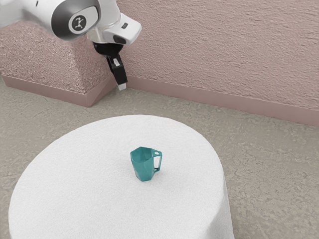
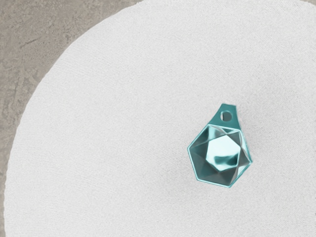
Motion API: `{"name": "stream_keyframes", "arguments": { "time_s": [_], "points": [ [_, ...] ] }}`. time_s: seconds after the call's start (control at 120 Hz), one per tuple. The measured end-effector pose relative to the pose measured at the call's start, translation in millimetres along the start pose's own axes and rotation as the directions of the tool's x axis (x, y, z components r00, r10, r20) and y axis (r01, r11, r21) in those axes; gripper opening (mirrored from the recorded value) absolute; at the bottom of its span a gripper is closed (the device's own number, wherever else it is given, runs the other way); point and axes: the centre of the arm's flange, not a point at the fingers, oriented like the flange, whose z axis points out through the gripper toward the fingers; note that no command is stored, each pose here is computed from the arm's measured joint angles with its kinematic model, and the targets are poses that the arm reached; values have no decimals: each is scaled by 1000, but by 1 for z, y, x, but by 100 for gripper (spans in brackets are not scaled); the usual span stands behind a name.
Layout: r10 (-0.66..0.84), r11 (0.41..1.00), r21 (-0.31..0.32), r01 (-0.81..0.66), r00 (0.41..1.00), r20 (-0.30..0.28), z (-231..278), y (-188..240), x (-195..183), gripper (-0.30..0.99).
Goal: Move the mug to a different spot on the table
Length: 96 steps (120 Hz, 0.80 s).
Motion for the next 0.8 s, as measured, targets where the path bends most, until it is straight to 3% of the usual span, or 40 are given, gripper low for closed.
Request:
{"name": "stream_keyframes", "arguments": {
  "time_s": [0.1,0.225,0.333,0.55,0.8],
  "points": [
    [52,998,-22,-52,999,5,12,16,18,69],
    [121,987,-112,-111,989,81,84,34,48,69],
    [113,985,-148,-92,983,143,134,15,47,69],
    [207,959,-233,-158,957,203,211,43,76,69],
    [270,930,-313,-190,933,237,258,76,83,69]
  ]
}}
